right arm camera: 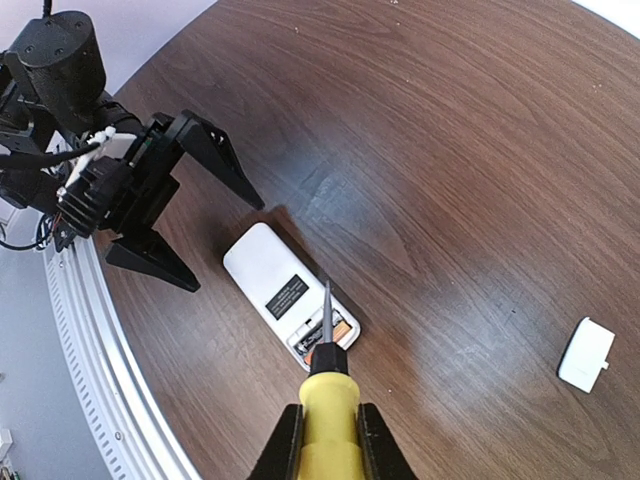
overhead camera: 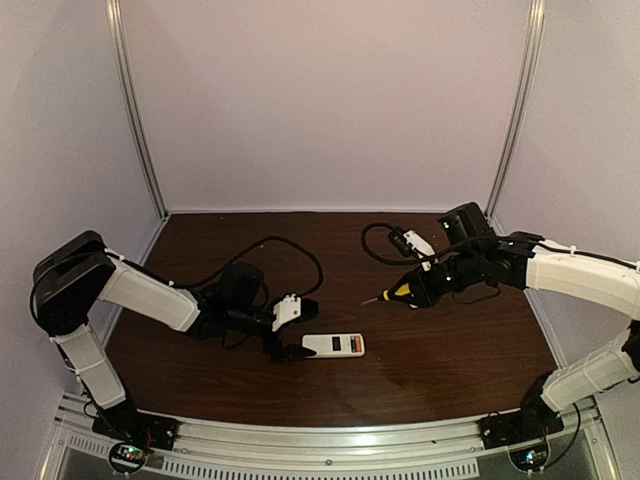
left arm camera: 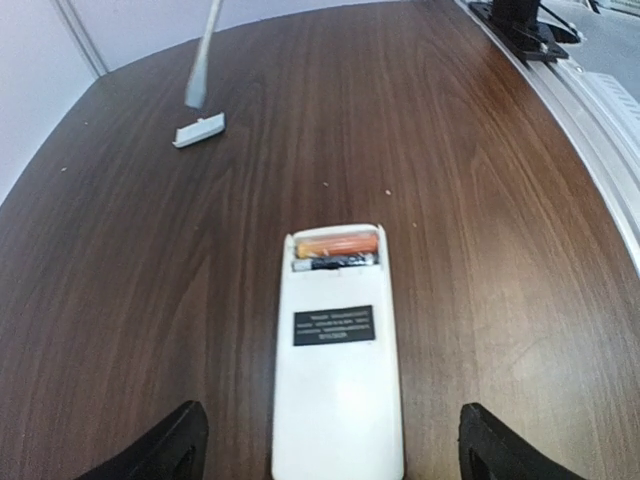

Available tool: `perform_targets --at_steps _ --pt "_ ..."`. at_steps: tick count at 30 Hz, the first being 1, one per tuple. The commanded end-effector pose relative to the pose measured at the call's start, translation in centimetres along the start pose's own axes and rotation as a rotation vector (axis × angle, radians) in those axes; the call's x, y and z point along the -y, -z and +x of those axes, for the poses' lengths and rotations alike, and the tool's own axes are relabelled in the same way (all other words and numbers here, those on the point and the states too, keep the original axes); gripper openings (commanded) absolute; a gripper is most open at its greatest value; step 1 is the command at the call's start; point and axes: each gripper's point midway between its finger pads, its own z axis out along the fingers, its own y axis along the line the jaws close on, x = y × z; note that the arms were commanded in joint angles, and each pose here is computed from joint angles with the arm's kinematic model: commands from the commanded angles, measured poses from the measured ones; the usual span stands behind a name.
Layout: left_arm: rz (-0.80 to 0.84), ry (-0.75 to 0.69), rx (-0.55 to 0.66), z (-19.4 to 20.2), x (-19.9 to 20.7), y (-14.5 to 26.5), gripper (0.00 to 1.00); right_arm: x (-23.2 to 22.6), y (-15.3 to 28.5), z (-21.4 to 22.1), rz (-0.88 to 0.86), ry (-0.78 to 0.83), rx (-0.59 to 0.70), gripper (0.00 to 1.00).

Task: Unload the batteries from the remote control

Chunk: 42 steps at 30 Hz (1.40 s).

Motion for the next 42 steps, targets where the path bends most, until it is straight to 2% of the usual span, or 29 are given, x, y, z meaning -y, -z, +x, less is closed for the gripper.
perform_targets --at_steps 1,14,34,39,41,42 --pt "0.109 -0.075 0.039 0.4 1.3 -1.4 0.88 0.4 0.8 0.0 0.029 0.004 0.007 0.00" --pt "0.148 -0.041 -0.025 2.7 -0.3 -4.3 0.87 0.4 1.0 0.2 0.028 -0.002 -0.005 0.00" --pt "0.259 0.008 -0.082 4.8 0.8 -5.5 0.71 0.4 0.7 0.0 0.024 -0.002 -0.016 0.00" --pt "0.268 0.011 -0.107 5.6 1.0 -5.6 0.62 0.5 0.5 0.0 0.021 -0.002 -0.017 0.00" --pt "0.280 0.008 -0.112 5.7 1.2 -5.6 0.50 0.5 0.4 0.0 0.021 -0.002 -0.017 0.00" --pt "0.283 0.008 -0.117 5.7 1.1 -5.7 0.35 0.5 0.4 0.0 0.020 -0.003 -0.017 0.00"
